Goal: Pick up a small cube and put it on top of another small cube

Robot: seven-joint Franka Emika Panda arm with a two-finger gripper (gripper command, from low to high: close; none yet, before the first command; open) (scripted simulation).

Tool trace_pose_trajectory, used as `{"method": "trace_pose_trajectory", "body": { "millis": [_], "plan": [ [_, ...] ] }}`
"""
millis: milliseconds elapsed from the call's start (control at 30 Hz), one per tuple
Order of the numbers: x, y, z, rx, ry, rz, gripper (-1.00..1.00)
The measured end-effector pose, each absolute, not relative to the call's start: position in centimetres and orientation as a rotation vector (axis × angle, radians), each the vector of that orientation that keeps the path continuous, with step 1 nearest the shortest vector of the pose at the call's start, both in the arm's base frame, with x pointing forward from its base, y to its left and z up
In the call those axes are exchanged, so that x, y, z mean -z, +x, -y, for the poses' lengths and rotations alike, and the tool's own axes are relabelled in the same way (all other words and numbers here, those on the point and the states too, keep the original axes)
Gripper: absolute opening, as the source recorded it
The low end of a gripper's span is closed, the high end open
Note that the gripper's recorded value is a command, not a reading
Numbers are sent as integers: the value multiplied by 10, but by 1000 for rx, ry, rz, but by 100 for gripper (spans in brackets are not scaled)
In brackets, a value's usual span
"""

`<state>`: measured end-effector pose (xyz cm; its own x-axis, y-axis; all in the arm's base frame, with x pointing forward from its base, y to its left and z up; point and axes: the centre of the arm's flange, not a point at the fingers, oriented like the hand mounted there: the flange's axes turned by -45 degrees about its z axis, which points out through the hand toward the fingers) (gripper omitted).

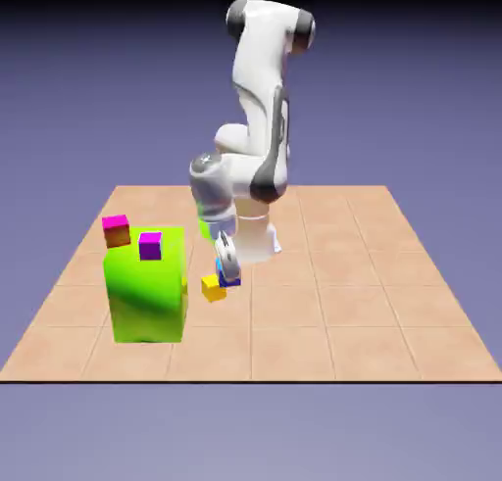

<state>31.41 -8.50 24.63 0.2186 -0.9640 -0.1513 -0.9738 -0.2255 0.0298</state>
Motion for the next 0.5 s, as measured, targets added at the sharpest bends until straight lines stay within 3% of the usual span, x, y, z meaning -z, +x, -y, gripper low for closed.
{"method": "trace_pose_trajectory", "body": {
  "millis": [267, 500],
  "plan": [
    [-248, 239, 120, -176, -2346, -1934, -100],
    [-219, 237, 123, -178, -2346, -1940, -100]
  ]
}}
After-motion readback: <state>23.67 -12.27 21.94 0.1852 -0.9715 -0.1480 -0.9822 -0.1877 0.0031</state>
